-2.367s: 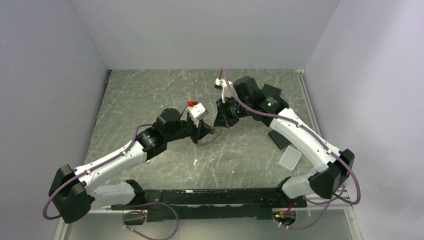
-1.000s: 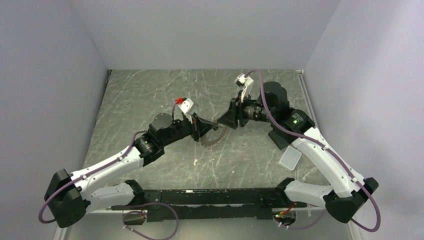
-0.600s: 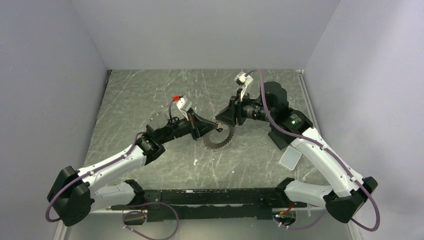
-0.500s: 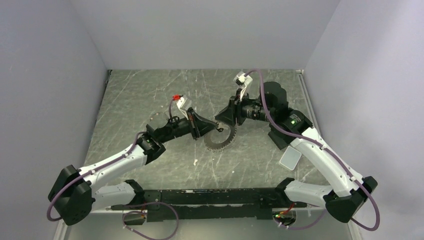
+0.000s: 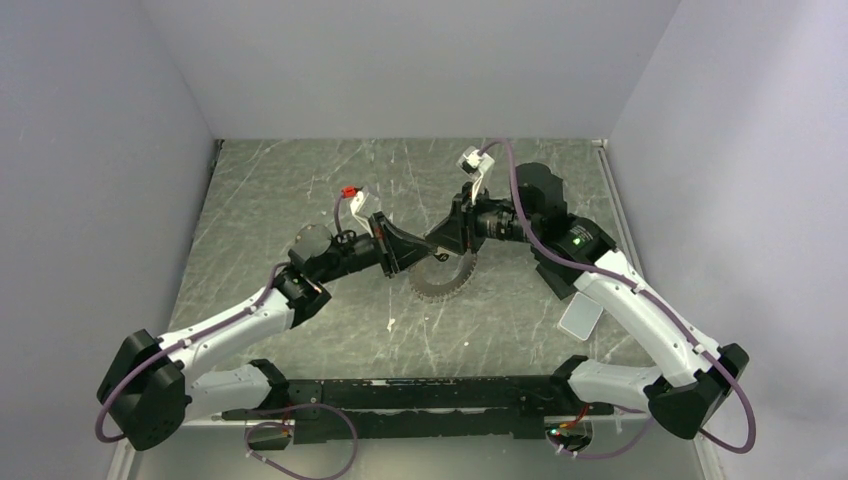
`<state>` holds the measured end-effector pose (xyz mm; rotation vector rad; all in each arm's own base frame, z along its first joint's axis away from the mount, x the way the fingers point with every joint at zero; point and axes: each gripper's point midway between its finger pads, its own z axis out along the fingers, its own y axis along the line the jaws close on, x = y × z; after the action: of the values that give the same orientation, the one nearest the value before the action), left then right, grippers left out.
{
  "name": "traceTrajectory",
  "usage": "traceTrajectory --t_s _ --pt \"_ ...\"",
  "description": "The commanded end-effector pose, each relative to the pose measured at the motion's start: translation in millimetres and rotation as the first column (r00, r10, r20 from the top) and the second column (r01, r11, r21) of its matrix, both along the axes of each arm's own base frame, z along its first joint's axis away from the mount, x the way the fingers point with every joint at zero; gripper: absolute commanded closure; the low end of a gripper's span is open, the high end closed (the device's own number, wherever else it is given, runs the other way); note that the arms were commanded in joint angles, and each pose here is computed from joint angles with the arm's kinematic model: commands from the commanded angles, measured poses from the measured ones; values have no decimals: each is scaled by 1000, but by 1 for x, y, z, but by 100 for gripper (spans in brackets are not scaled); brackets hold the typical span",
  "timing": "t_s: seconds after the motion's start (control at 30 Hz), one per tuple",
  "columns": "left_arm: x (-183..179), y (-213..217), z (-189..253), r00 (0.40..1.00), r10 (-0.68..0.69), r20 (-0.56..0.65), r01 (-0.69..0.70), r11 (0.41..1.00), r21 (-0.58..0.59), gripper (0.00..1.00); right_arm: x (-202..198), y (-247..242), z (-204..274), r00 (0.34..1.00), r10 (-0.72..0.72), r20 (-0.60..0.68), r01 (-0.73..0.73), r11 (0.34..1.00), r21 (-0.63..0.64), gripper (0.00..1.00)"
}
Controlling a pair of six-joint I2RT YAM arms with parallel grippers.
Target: Put the keys on the keyring
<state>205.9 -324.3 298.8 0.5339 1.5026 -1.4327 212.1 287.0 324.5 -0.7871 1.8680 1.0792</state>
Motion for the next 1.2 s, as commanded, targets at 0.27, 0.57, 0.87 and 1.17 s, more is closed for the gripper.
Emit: traceTrajectory --t_s 0.27,0.57,0.87,1.17 --pt "2 0 15 999 -7 40 10 998 -57 100 -12 13 -4 997 77 -6 -77 997 2 86" --pt "-3 4 18 998 -14 62 18 998 -66 100 -8 9 -16 999 41 -5 -42 997 -63 73" --pt "-8 6 21 996 -35 77 40 997 -59 100 -11 7 -19 998 66 3 -65 994 -90 73" --pt "-14 3 16 991 -83 103 84 996 -3 97 -10 10 -17 998 61 8 -61 995 -80 100"
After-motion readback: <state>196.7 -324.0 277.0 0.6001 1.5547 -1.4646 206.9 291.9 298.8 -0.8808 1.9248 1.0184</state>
